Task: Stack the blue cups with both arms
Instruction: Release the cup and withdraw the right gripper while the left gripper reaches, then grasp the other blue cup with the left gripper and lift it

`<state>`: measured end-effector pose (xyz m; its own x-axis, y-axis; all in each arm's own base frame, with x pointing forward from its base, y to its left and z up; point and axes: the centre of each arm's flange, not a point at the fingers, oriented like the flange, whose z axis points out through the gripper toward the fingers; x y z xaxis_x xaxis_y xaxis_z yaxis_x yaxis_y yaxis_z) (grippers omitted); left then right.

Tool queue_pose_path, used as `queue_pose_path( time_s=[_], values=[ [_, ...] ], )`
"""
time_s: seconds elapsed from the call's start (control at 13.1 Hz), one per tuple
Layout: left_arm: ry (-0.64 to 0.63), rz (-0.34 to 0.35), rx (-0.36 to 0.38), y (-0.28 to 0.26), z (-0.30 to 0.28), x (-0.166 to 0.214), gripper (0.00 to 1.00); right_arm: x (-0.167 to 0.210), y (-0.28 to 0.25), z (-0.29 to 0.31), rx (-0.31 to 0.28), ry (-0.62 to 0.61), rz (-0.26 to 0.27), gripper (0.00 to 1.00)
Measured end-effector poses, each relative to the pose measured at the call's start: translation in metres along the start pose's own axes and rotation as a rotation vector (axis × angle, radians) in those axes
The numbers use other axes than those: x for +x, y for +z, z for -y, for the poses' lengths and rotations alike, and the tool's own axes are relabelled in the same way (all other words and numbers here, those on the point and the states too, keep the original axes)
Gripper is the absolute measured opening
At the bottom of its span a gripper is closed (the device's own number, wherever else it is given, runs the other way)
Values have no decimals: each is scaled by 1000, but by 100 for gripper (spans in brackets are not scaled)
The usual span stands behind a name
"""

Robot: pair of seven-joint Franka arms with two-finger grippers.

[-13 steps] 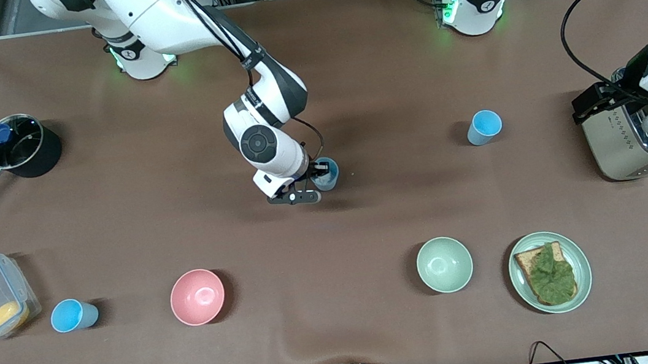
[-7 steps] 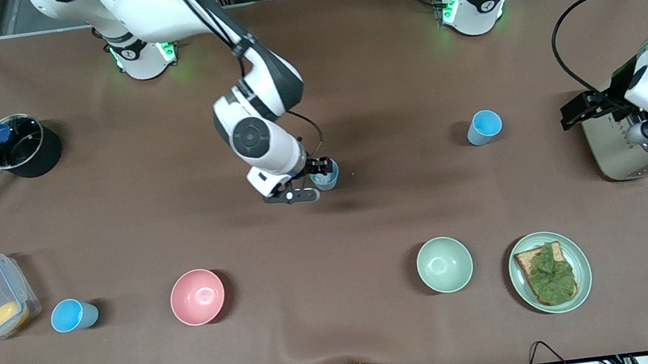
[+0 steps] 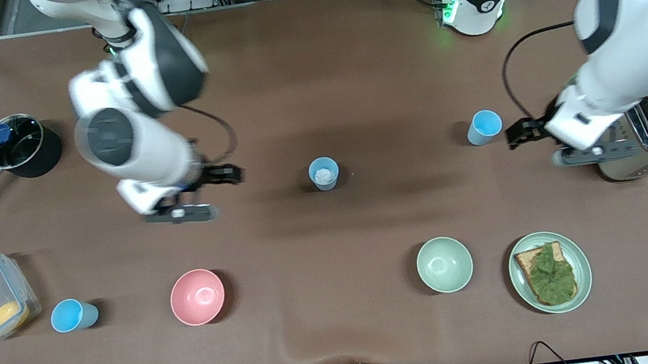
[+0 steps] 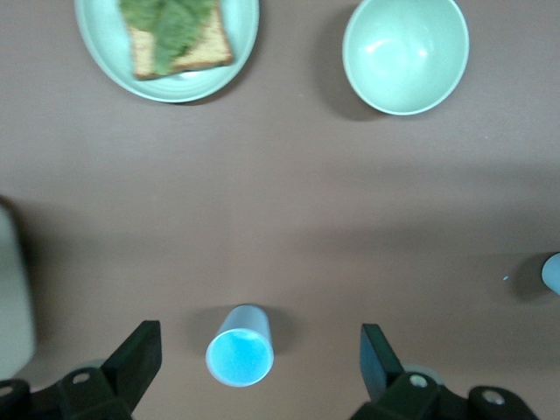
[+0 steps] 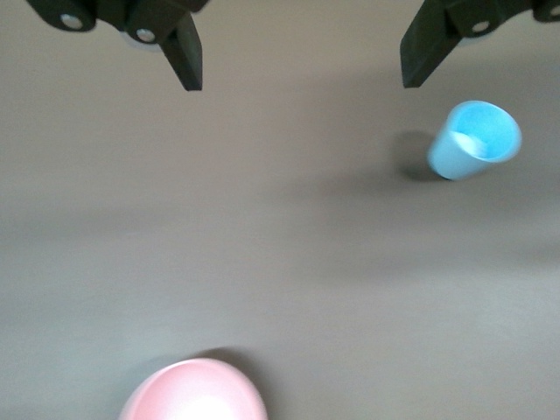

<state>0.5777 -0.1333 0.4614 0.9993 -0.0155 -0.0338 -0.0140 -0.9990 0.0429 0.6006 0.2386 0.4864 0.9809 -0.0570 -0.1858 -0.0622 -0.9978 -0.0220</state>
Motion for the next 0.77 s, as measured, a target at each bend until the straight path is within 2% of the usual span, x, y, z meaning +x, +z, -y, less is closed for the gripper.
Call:
queue_pose_path(
  time_s=[0.23,0.46,0.61,0.77],
  values=[
    [18,4,-1,58,-18,-16,100,13,-49,-99,36,-103,-27,100],
    [22,37,6,109,-25,-39,100,10,-72,-178,78,-133,-15,100],
    [14,56,-1,130,-24,-51,100,1,-75,-185,34,-160,-12,100],
    [-19,60,-30,152,-19,-65,100,-4,-70,-180,15,-179,-46,100]
  ],
)
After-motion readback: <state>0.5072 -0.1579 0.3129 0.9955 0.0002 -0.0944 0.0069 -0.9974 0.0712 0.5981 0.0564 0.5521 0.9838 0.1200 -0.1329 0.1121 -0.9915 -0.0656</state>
